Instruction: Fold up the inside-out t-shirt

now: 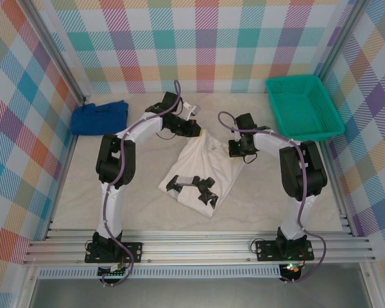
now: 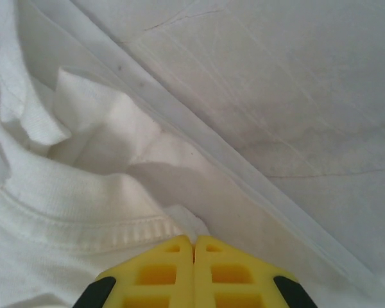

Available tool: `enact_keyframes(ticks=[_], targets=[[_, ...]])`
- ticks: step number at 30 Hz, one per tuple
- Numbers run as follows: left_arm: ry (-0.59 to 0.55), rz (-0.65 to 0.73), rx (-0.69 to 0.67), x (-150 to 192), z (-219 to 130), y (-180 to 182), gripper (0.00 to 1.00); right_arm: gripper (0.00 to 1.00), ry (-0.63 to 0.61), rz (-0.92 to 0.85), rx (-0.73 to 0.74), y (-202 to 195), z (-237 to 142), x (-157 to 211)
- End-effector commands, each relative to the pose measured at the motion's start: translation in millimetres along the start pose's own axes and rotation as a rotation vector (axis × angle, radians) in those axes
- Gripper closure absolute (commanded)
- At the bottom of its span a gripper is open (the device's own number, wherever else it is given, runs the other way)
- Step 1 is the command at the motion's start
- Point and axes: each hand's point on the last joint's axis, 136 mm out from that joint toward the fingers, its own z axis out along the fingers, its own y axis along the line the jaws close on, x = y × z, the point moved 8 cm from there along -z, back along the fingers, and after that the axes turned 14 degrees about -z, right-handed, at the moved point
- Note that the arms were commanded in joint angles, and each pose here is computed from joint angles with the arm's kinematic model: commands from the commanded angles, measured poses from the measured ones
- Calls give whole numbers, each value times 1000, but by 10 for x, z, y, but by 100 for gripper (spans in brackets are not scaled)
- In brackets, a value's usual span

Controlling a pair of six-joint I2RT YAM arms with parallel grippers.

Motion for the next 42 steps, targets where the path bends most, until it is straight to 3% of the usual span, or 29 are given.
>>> enact_keyframes(ticks=[1,8,14,20,24,31,37,42], targets=[[-11,37,7,-38,-65,-99,96,98,-44,-29,26,33,-332,-26],[-17,43,48,-59,-88,-166,96,100,-50,-15,29,59,-546,108],[-15,23,94,-77,-4,-145,96,98,4,11,80,-32,-408,170],[-35,-71,-108,-153,206,237,95,94,37,34,121,-137,-199,84],[-53,-109,-248,-228,298,457,89,87,27,43,112,-147,-164,-4],[-112,-96,-330,-352,164,459,58,72,-7,25,114,-117,-371,-15],[-165,-97,-289,-350,-89,267,44,65,-58,24,49,-29,-554,50],[-134,-142,-294,-168,-131,269,36,64,-52,25,24,1,-548,101]])
